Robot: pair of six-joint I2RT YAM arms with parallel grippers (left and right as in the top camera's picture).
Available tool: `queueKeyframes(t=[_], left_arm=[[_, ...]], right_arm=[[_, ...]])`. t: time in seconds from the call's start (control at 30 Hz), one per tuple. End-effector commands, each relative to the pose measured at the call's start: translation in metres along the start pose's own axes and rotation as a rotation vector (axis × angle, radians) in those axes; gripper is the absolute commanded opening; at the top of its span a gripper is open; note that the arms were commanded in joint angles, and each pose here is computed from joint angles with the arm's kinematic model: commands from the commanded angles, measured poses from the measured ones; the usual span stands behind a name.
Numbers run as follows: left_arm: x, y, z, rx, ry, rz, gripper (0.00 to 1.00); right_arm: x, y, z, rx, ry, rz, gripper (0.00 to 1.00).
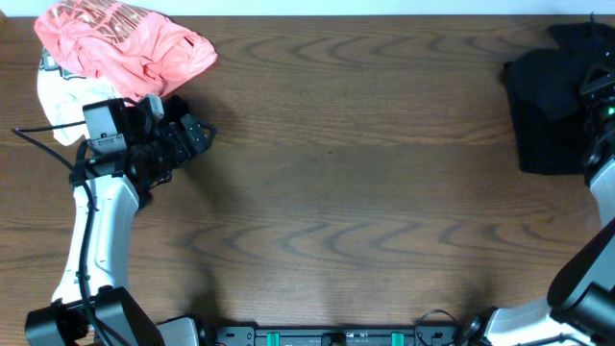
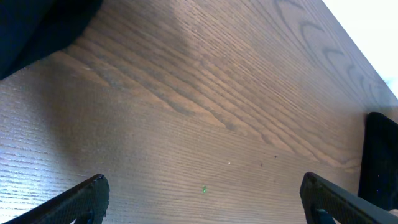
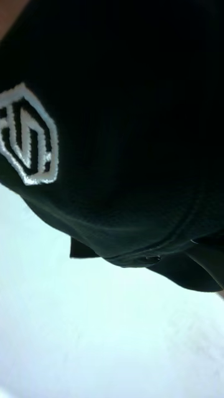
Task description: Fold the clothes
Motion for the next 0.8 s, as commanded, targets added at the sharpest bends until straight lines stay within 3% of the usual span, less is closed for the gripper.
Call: queueKeyframes(t=[0.0, 0.7, 0.73, 0.77], left_arm=[[-0.002, 0.001, 0.000, -0.011, -0.026, -0.007, 0.98], [-0.004, -0.004, -0.011, 0.012, -0.070, -0.019, 0.98], [-0.005, -0.004, -0.011, 0.012, -0.072, -0.022, 0.98], [-0.005, -0.004, -0.011, 0.013, -0.072, -0.022, 0.98]], right_arm=[[-0.001, -0.006, -0.016, -0.020, -0.030, 0.048, 0.01], [-0.010, 0.008, -0.072, 0.163, -0.025, 0.072, 0.02], [-0.010, 0.008, -0.072, 0.165, -0.027, 0.075, 0.10], [-0.010, 0.008, -0.073, 0.168, -0.029, 0.077, 0.34]])
Point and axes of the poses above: each gripper's point midway between its finger pads, its own y axis back along the fingers, its own z axis along the line the jaws close on, x = y × z, the point moved 7 cm from there along y, back along the fingers, and after that the axes turned 7 degrees about -y, right-handed, at the moved point
